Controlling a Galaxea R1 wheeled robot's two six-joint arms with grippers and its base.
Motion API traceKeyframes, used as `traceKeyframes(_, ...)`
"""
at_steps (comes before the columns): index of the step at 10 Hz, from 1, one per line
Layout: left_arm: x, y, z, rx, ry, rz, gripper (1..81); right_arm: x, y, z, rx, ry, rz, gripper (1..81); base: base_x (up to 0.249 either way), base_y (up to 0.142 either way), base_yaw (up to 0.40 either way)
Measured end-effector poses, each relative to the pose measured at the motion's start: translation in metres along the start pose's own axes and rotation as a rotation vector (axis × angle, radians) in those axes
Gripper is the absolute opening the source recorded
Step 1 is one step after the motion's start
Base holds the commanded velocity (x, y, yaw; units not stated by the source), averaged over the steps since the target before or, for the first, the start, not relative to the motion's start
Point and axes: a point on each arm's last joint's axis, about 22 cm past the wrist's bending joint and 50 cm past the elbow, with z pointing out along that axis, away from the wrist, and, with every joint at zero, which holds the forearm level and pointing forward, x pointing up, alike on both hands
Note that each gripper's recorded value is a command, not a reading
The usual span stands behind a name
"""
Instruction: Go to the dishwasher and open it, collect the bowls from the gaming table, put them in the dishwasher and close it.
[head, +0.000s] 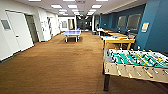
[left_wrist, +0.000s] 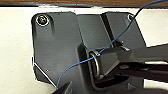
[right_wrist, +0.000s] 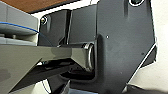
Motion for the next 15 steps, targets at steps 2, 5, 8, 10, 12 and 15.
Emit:
traceKeyframes(2,0.0056,-0.0056,-0.0003,0.011,0.008,0.003,81.1,-0.0058,-0.0006,0.0001,0.001,-0.010,0.002,81.1,0.000,-0.123,0.000)
traceKeyframes(5,0.0045,-0.0008,0.0011,0.005,0.007,0.002,81.1,-0.0047,-0.0001,-0.0001,0.000,-0.008,0.002,81.1,0.000,0.000,0.000)
traceKeyframes(8,0.0042,0.0013,0.0017,0.004,0.006,-0.008,81.1,-0.0051,-0.0004,0.0000,0.000,-0.008,0.002,81.1,0.000,0.000,0.000)
traceKeyframes(10,0.0043,0.0009,0.0017,0.006,0.007,-0.021,81.1,-0.0051,-0.0004,0.0000,0.000,-0.008,0.002,81.1,0.000,0.000,0.000)
traceKeyframes(12,0.0047,0.0011,0.0019,0.006,0.007,-0.025,81.1,-0.0056,-0.0004,0.0000,0.000,-0.009,0.002,81.1,0.000,0.000,0.000)
traceKeyframes(15,0.0044,0.0007,0.0017,0.007,0.007,-0.028,81.1,-0.0055,-0.0021,0.0006,0.002,-0.009,0.002,81.1,0.025,0.000,0.000)
